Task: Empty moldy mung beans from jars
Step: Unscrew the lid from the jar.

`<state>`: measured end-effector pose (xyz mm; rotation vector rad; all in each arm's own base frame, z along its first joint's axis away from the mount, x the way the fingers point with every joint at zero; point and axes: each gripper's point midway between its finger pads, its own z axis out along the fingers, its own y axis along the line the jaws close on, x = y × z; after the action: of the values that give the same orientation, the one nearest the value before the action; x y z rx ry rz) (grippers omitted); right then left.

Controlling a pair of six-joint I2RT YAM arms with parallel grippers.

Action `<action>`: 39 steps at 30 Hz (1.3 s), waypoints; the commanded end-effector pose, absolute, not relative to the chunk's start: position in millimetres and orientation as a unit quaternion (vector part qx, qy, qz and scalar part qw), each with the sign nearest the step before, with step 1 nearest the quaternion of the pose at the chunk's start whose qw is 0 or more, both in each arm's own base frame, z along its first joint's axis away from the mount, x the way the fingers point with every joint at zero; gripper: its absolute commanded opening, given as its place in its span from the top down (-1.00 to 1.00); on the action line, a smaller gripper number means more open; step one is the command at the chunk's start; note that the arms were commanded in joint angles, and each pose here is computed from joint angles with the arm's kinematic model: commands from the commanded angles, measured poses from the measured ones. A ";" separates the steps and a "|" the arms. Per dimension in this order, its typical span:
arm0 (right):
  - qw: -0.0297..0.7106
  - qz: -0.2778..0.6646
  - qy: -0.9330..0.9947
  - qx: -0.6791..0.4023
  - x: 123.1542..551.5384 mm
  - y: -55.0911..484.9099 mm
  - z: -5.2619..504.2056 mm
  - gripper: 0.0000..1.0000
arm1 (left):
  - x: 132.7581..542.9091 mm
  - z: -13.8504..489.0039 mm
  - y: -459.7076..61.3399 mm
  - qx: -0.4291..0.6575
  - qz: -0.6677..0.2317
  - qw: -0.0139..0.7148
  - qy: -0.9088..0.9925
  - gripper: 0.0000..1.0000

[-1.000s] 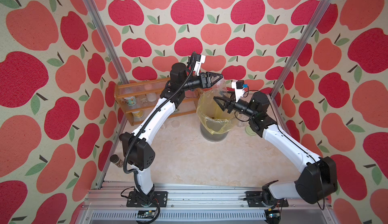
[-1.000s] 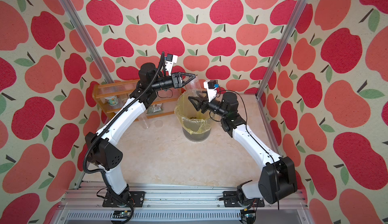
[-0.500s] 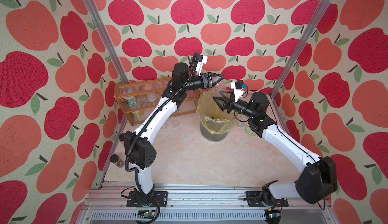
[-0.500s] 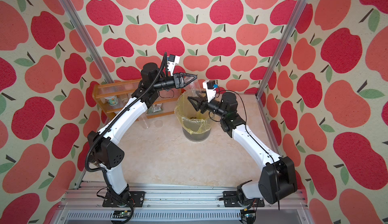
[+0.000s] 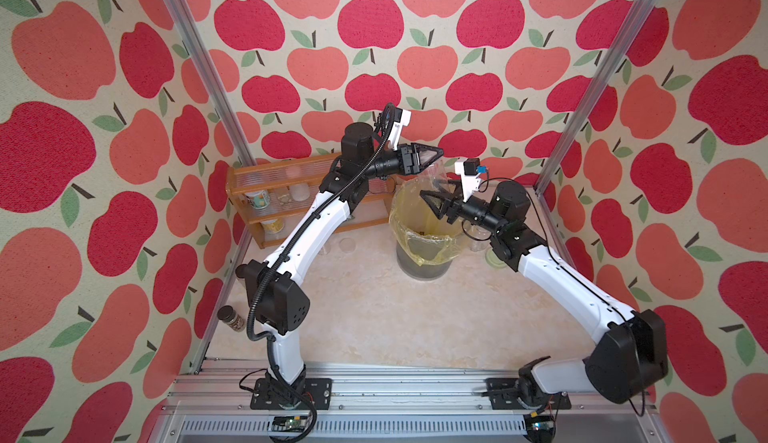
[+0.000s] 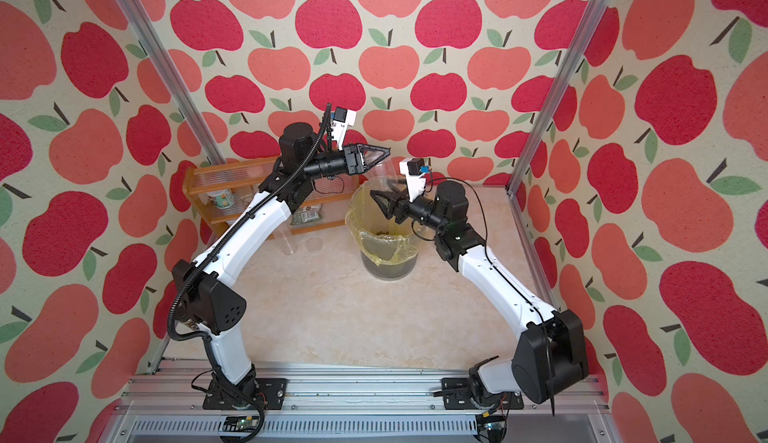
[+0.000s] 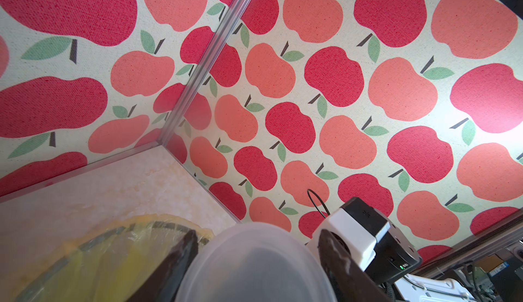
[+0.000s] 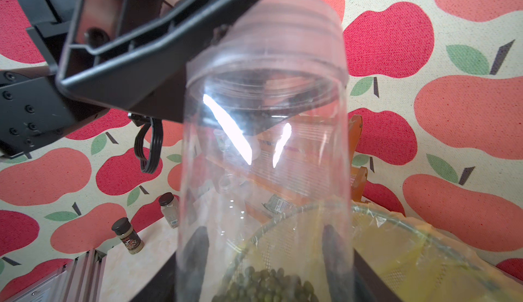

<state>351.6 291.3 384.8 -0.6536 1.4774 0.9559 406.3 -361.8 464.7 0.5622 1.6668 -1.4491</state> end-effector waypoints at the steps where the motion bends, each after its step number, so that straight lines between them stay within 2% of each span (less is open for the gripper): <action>1: 0.623 0.370 0.643 -0.250 368.8 280.7 396.1 0.24 | 393.4 469.3 -368.1 0.243 -0.561 0.420 0.671 -0.22; 9: 0.658 0.305 0.650 -0.229 370.4 276.3 406.3 0.27 | 417.1 451.6 -355.4 0.188 -0.519 0.418 0.721 -0.14; 16: 0.693 0.181 0.656 -0.238 366.9 291.1 420.8 0.30 | 439.2 423.9 -343.3 0.141 -0.445 0.399 0.789 -0.15; 26: 0.741 0.052 0.625 -0.239 352.8 311.1 437.5 0.30 | 451.1 411.4 -326.8 0.091 -0.412 0.390 0.819 -0.15; 39: 0.749 0.020 0.611 -0.257 352.8 319.1 436.8 0.30 | 452.5 394.0 -318.3 0.068 -0.383 0.372 0.843 -0.16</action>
<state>372.2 306.1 373.3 -0.5817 1.5242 -0.0224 440.5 -328.5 430.6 0.2252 2.0543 -1.1112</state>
